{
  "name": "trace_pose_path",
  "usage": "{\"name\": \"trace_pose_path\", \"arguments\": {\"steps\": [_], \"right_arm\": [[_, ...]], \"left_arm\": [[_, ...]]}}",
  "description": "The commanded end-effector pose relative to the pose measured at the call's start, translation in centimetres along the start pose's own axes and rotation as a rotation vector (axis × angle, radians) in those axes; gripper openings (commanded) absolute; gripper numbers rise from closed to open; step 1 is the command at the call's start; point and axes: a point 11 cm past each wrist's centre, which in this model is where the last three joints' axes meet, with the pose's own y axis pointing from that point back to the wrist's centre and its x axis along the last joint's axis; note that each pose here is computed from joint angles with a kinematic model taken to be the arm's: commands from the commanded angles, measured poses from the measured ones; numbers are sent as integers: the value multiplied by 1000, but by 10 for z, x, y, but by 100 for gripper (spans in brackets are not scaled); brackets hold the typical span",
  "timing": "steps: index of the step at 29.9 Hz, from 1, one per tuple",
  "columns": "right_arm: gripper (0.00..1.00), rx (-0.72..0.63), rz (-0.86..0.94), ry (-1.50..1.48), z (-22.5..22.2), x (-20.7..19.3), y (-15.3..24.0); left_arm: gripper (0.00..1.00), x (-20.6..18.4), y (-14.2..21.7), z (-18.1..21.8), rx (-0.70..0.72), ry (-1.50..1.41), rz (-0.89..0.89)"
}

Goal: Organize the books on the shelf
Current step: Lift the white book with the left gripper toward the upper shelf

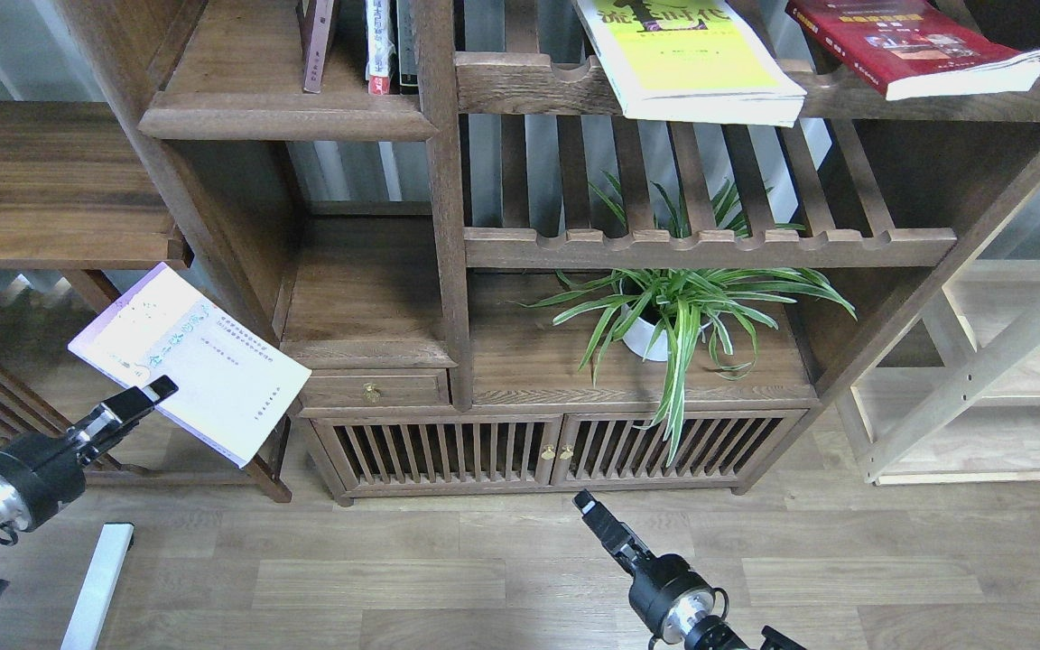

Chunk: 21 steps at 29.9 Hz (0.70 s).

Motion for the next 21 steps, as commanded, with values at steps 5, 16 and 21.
{"name": "trace_pose_path", "arguments": {"steps": [5, 16, 21], "right_arm": [[95, 2, -5, 7, -3, -2, -2], [95, 5, 6, 18, -7, 1, -5], [95, 7, 8, 22, -9, 2, -6]], "left_arm": [[2, -22, 13, 23, 45, -76, -43], [2, -51, 38, 70, -3, -192, -75], [2, -73, 34, 77, -10, -263, -128]]}}
